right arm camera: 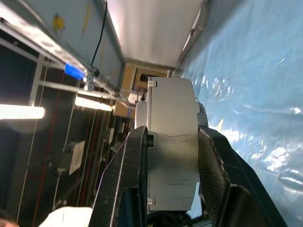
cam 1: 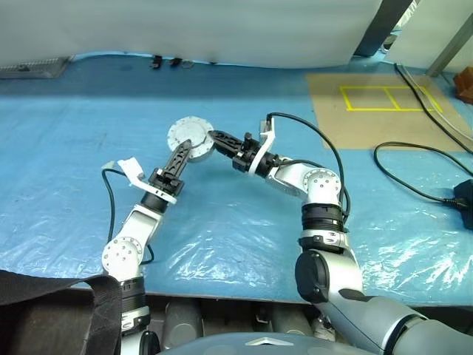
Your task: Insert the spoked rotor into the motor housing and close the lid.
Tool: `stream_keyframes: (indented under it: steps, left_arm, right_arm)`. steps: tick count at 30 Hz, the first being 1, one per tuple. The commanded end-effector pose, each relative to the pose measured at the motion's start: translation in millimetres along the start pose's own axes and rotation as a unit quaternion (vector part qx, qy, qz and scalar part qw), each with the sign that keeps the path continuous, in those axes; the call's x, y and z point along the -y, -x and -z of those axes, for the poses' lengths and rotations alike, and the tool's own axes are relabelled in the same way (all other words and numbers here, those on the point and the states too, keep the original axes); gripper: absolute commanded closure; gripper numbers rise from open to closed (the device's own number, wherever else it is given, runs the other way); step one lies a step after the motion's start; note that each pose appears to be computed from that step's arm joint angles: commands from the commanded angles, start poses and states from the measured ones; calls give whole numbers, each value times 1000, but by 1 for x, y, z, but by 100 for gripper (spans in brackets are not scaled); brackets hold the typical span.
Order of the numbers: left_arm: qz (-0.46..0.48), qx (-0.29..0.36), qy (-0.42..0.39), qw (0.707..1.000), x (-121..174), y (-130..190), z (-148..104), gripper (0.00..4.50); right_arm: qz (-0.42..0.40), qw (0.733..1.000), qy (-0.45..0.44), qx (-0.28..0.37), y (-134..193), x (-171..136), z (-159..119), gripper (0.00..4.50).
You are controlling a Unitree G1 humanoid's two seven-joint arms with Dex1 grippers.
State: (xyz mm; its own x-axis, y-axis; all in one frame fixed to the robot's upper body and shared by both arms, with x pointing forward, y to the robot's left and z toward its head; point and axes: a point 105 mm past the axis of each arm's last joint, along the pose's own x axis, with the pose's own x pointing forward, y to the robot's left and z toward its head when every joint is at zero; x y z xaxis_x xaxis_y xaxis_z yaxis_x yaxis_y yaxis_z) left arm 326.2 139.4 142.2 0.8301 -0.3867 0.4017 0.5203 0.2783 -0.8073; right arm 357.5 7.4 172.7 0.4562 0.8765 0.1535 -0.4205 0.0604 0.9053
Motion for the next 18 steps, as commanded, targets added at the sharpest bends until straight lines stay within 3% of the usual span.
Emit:
stream_keyframes:
  steps: [1, 5, 8, 11, 18]
  left_arm:
    - [20, 12, -2, 1000, 10, -4, -4, 4]
    - [26, 7, 12, 1000, 12, -7, 1, 4]
    - [31, 6, 19, 999, 13, -6, 1, 64]
    - [36, 10, 26, 999, 14, -7, 0, 163]
    - [39, 31, 42, 998, 17, -9, -3, 172]
  right_arm:
    - [-86, 996, 1, -12, -12, -33, 13, 337]
    - [-77, 997, 7, -23, -14, -30, 20, 337]
    - [-75, 997, 10, -15, -15, -29, 17, 337]
    - [-65, 998, 16, 0, -16, -27, 9, 337]
    - [-24, 997, 18, 67, -12, -12, -21, 337]
